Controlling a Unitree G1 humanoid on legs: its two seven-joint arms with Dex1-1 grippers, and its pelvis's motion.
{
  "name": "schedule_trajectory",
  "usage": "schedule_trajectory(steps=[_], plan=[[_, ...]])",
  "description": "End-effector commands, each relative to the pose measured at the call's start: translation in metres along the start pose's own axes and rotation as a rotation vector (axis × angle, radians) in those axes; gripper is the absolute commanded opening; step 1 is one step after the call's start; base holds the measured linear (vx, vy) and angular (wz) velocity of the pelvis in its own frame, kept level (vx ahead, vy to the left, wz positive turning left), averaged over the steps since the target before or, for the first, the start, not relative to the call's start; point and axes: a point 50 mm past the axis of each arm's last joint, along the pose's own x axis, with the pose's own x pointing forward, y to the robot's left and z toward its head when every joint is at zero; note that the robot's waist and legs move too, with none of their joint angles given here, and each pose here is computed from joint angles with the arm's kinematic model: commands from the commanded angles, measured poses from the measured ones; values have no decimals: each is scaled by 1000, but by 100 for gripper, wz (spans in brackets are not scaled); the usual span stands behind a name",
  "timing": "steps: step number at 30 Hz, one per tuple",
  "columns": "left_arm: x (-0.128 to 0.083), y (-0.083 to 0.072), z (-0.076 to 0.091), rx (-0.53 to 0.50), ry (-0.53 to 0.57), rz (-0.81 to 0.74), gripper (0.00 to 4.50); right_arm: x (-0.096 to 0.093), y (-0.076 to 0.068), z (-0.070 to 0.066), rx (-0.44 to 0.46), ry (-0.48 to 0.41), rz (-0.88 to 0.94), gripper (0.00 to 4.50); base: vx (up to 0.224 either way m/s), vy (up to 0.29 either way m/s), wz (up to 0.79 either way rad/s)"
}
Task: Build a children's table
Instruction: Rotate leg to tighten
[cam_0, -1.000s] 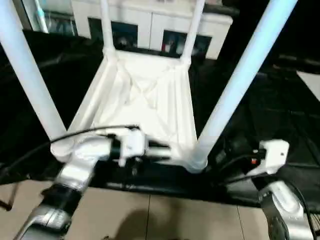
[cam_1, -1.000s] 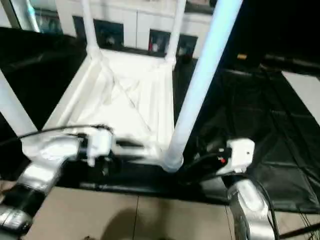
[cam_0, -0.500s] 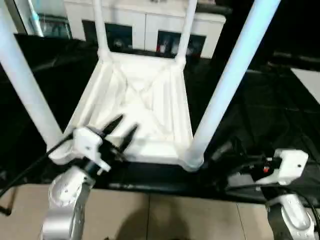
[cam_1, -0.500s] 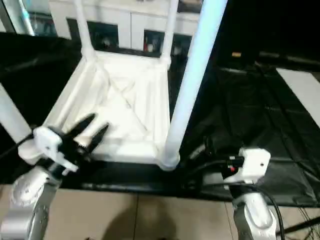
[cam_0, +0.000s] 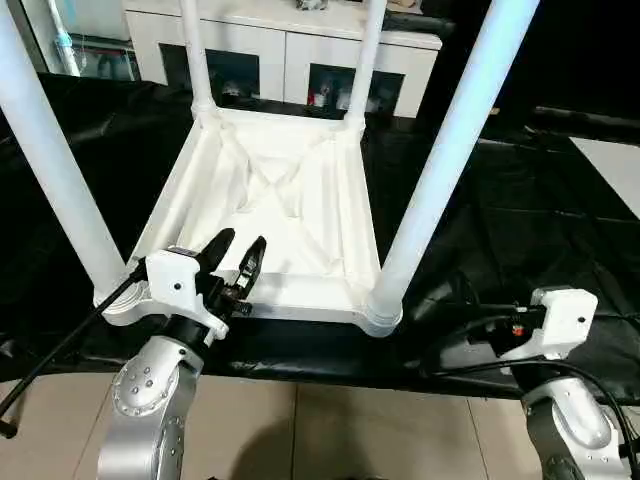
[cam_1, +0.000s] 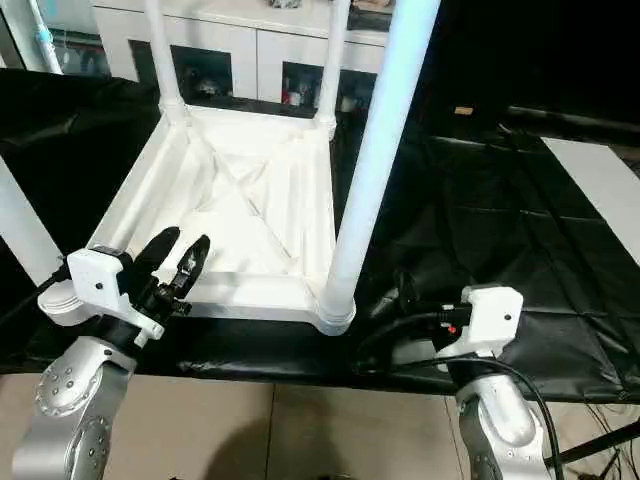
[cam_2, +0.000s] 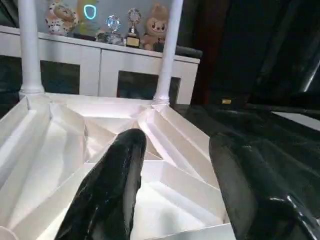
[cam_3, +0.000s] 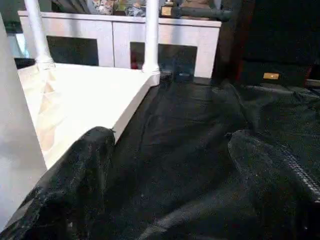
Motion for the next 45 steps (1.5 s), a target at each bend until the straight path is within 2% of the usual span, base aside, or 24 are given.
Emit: schedule_trajectory(steps=[1, 6, 12, 19, 27, 32, 36, 37, 38, 42, 43, 45], plan=[[1, -2, 2, 7, 4, 12, 247, 3, 1, 7, -10, -12, 11, 399, 0, 0, 0], [-5, 7, 2, 33, 17, 83, 247, 10, 6, 2, 15, 8, 30, 399, 0, 0, 0], [-17, 9, 4, 47, 58, 133, 247, 7, 15, -4, 41, 39, 28, 399, 0, 0, 0], [-5, 16, 6, 84, 60, 139, 247, 4, 23, -6, 42, 50, 43, 399, -16, 3, -1], [1, 9, -3, 99, 100, 139, 247, 1, 12, 0, 26, 36, -4, 399, -89, 9, -6], [-10, 13, -8, 94, 137, 173, 247, -1, 12, -2, -7, 58, 33, 399, -22, -8, -10], [-23, 21, -1, 49, 68, 197, 247, -2, 18, 6, -2, 38, 63, 399, 0, 0, 0], [-28, 20, 4, 52, -7, 193, 277, -3, 15, 8, 37, 11, 40, 416, 0, 0, 0], [-28, 20, 4, 52, -7, 193, 284, -3, 15, 8, 37, 11, 40, 426, 0, 0, 0], [-34, 22, 16, 61, -119, 245, 295, -7, 19, 3, 29, -30, 98, 436, 0, 0, 0], [-35, 24, 20, 72, -136, 262, 322, -8, 21, 1, 25, -31, 122, 448, 0, 0, 0], [-35, 30, 22, 79, -136, 294, 324, -6, 25, -1, 11, -31, 148, 450, 0, 0, 0]])
